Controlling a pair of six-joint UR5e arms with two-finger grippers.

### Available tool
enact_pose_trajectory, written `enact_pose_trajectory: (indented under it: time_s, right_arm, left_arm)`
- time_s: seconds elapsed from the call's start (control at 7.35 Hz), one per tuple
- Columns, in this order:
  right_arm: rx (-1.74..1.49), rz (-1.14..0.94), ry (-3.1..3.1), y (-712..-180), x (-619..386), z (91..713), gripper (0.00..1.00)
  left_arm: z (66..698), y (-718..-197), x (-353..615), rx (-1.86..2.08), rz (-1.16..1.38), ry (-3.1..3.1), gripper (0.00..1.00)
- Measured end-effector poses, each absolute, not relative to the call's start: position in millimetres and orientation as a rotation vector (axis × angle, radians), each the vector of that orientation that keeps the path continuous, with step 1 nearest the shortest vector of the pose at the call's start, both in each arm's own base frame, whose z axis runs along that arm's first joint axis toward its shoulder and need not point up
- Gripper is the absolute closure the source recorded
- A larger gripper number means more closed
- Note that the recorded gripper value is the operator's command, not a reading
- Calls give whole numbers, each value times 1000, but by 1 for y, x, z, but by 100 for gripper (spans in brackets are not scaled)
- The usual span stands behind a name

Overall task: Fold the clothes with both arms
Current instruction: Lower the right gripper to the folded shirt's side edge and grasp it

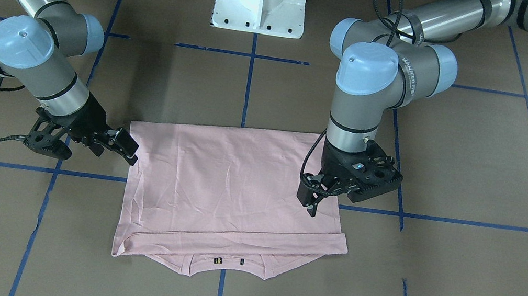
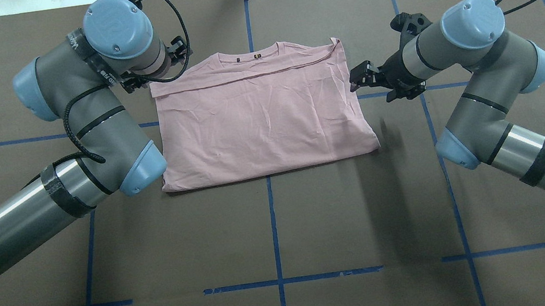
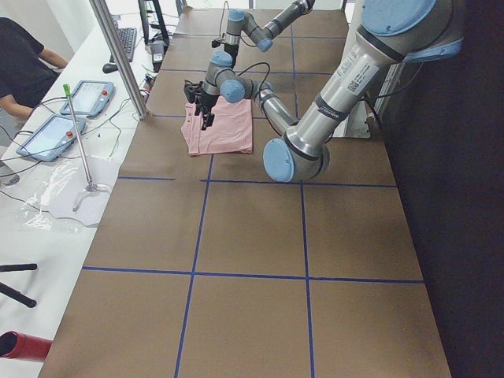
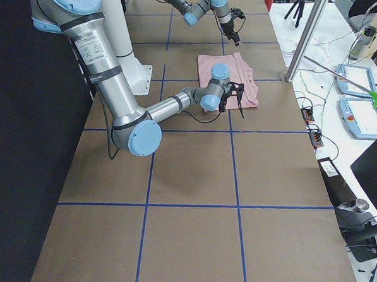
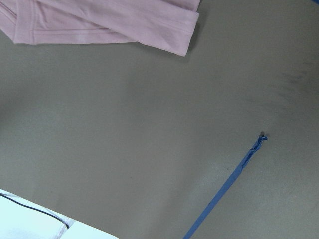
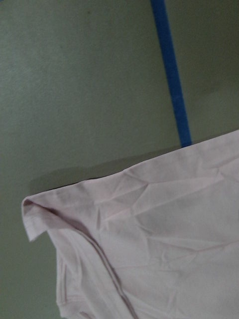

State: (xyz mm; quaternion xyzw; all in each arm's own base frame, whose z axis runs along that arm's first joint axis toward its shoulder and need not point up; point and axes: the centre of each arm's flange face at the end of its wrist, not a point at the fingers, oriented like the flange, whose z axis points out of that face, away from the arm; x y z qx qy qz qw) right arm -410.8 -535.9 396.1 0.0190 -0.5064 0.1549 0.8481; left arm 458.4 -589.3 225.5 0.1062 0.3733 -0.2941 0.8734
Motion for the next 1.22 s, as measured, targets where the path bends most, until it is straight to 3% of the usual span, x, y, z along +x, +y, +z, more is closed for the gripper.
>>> enact_pose_trajectory:
  time_s: [0.82,1.09,1.22]
  right_arm:
    - [-35,284,-927,-474,-461,385,1]
    - [-47,279,-907,-466,-465,385,11]
    - [-50,275,-903,-463,-467,386,29]
  left_arm:
    - [230,-579,465,207,-616,777,0]
    - [230,-574,470,199,-621,781,0]
    - [230,-571,473,194,-624,784,0]
